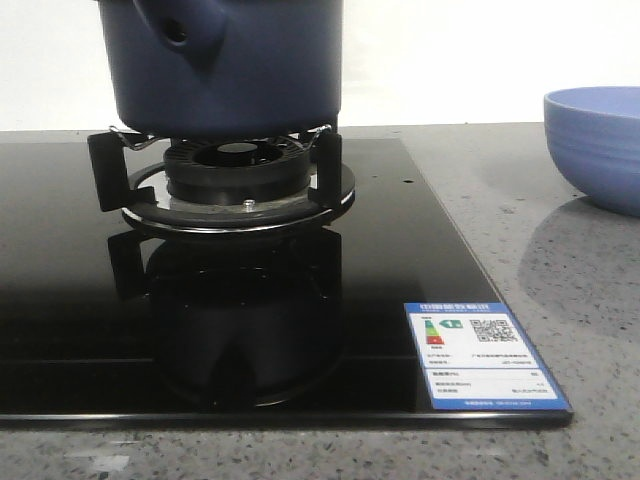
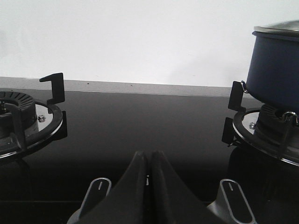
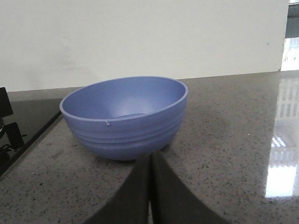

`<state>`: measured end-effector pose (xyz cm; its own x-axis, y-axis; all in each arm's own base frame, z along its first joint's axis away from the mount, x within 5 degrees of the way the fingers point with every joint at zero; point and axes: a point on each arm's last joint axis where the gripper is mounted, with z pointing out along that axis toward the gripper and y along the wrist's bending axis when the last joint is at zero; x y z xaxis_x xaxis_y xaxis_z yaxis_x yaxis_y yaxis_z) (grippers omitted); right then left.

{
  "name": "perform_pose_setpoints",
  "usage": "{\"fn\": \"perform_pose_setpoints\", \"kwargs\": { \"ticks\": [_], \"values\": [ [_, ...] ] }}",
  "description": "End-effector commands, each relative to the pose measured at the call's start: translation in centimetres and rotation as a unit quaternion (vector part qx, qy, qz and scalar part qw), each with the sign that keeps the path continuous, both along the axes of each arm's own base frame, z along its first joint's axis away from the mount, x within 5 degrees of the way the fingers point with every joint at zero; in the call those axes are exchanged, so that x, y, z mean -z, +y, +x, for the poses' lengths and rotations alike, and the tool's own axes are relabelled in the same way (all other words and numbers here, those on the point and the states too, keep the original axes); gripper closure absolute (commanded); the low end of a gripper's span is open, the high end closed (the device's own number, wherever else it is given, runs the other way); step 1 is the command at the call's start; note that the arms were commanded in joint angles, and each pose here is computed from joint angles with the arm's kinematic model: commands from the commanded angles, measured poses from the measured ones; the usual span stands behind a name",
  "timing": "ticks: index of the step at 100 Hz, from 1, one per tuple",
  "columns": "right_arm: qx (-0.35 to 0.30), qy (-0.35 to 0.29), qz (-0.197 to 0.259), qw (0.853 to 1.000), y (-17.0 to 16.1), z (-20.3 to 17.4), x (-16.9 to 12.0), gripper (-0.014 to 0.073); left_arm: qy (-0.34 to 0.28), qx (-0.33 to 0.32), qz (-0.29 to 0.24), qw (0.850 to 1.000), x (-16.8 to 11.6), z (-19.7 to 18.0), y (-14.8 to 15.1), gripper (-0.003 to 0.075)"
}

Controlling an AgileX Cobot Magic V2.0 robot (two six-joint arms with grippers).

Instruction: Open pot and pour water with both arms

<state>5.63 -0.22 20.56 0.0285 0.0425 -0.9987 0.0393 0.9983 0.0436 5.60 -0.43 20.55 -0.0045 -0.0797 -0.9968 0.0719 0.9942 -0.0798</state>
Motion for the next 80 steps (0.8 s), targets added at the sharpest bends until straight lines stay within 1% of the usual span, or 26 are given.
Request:
{"fn": "perform_pose_setpoints", "kwargs": {
  "ticks": [1,12,27,34,42,48,55,61,65,70,80],
  "values": [
    [0.007,-0.047,-0.004,0.999,-0.1,-0.1,-0.1,0.0657,-0.039,0.001,-0.002,0.999,0.2,-0.1,0.0,0.0741],
    [0.007,-0.047,-0.004,0.999,-0.1,-0.1,-0.1,0.0657,-0.039,0.001,-0.003,0.999,0.2,-0.1,0.0,0.0741],
    [0.007,-0.048,-0.002,0.999,-0.1,-0.1,-0.1,0.0657,-0.037,0.002,-0.026,0.999,0.2,-0.1,0.0,0.0741],
    [0.006,-0.048,0.014,0.999,-0.1,-0.1,-0.1,0.0657,-0.036,0.003,-0.044,0.998,0.2,-0.1,0.0,0.0741],
    [0.005,-0.051,0.049,0.997,-0.1,-0.1,-0.2,0.0657,-0.036,0.005,-0.087,0.996,0.2,-0.1,0.0,0.0741],
    [0.004,-0.055,0.09,0.994,-0.2,-0.1,-0.2,0.0657,-0.033,0.006,-0.127,0.991,0.2,-0.1,0.0,0.0741],
    [0.003,-0.062,0.14,0.988,-0.2,-0.2,-0.3,0.0657,-0.038,0.006,-0.198,0.98,0.0,-0.1,0.1,0.0741],
    [0.004,-0.068,0.176,0.982,-0.3,-0.2,-0.3,0.0657,-0.039,0.006,-0.262,0.964,-0.1,-0.1,0.2,0.0741],
    [0.003,-0.071,0.189,0.979,-0.3,-0.2,-0.4,0.0657,-0.042,0.005,-0.295,0.954,-0.2,-0.1,0.3,0.0741],
    [0.0,-0.071,0.198,0.978,-0.3,-0.2,-0.8,0.0657,-0.044,0.006,-0.319,0.947,-0.5,-0.2,0.3,0.0741],
    [-0.012,-0.067,0.196,0.978,0.0,-0.5,-2.0,0.0657,-0.053,0.016,-0.326,0.944,-1.6,-0.4,0.2,0.0741]
  ]
}}
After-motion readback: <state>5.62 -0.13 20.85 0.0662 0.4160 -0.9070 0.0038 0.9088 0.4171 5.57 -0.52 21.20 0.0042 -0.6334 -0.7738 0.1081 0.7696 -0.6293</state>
